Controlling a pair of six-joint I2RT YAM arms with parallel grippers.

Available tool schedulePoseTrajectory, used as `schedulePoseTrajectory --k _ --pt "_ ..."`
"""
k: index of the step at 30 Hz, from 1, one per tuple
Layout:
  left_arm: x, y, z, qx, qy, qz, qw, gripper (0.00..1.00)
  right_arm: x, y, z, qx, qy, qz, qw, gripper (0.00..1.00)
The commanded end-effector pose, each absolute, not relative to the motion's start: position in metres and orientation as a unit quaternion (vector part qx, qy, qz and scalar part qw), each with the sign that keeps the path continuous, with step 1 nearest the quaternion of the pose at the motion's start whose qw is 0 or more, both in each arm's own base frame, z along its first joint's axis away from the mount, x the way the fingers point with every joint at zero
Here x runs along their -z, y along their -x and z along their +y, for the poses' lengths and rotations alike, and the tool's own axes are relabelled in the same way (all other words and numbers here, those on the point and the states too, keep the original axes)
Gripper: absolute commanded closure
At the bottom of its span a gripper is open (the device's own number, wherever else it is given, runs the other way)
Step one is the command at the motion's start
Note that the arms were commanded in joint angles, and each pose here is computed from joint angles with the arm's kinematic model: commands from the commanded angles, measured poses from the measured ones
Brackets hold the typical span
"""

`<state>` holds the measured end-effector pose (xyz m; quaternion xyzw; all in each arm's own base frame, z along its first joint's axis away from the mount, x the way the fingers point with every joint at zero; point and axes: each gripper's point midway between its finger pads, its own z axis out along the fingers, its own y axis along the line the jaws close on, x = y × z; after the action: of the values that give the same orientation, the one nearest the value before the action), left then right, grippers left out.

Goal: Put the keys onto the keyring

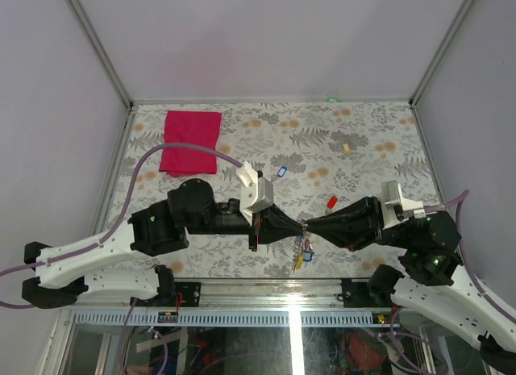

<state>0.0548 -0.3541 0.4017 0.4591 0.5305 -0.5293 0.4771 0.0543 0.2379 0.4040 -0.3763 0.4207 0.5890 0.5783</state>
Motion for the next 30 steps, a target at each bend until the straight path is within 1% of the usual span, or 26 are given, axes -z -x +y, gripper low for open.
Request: schedulePoseTrajectory --k 1,3,8,13,17,22,30 --pt "-0.414 -0.057 -0.349 0.509 -0.467 0.544 0.477 1.0 -0.422 -0.057 0.221 -0.548 0.376 0.417 0.621 0.76" --pt "-0.406 -0.059 -0.347 0.488 -0.478 0.565 0.462 1.0 -0.418 -0.059 0.217 -0.529 0.381 0.431 0.624 0.72" --pt "-0.381 -0.066 -0.34 0.424 -0.511 0.623 0.413 1.0 -0.397 -0.064 0.213 -0.494 0.4 0.466 0.616 0.67" --pt "-0.357 -0.07 -0.335 0.359 -0.547 0.671 0.349 1.0 -0.378 -0.067 0.215 -0.482 0.413 0.487 0.6 0.66" --pt "-0.348 -0.074 -0.329 0.315 -0.561 0.697 0.316 1.0 -0.368 -0.067 0.221 -0.488 0.42 0.489 0.589 0.65" --pt "-0.342 -0.075 -0.329 0.293 -0.575 0.706 0.291 1.0 -0.363 -0.065 0.23 -0.501 0.431 0.484 0.574 0.65" --pt "-0.345 -0.069 -0.335 0.299 -0.589 0.696 0.283 1.0 -0.351 -0.062 0.245 -0.519 0.458 0.483 0.536 0.64"
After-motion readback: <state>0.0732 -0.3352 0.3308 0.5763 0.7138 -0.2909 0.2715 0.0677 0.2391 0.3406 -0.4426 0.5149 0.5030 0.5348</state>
